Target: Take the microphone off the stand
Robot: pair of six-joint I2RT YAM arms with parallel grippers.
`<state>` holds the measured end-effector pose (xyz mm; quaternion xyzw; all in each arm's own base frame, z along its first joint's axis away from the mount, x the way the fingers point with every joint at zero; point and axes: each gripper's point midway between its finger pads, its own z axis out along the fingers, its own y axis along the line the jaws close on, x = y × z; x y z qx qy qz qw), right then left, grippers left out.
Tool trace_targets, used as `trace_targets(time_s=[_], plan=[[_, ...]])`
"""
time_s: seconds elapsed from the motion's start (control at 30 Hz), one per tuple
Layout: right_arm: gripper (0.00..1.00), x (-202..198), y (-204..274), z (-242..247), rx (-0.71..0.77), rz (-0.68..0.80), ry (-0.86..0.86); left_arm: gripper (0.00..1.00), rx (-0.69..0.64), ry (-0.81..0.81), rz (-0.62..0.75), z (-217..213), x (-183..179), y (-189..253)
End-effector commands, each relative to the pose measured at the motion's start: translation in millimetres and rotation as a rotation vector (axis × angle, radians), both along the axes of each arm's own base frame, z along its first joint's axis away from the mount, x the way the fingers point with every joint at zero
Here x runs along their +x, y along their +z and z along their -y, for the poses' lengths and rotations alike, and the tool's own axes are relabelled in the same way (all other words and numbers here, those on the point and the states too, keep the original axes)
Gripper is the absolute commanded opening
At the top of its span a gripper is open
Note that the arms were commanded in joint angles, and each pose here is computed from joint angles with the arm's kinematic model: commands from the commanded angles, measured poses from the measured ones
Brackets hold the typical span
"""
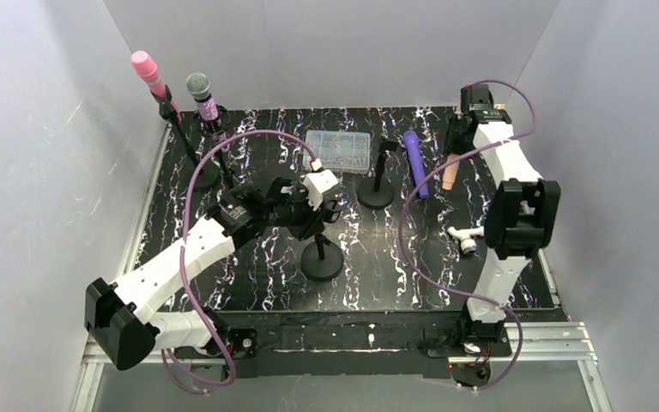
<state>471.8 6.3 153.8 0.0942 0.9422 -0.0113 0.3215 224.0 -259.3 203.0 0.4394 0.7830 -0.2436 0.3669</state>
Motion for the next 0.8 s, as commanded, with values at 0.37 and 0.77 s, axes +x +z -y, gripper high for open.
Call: trace_targets(time_s=[0.37,0.77], plan=[[0.01,47,-51,11,-0.131,-0.145,0.055,0.0,-0.12,-0.035,0.074,4,-11,49],[0.09,60,-96,-12,-0.101,-0.199,0.125,0.0,-0.125,-0.033,0.08,5,-10,49]])
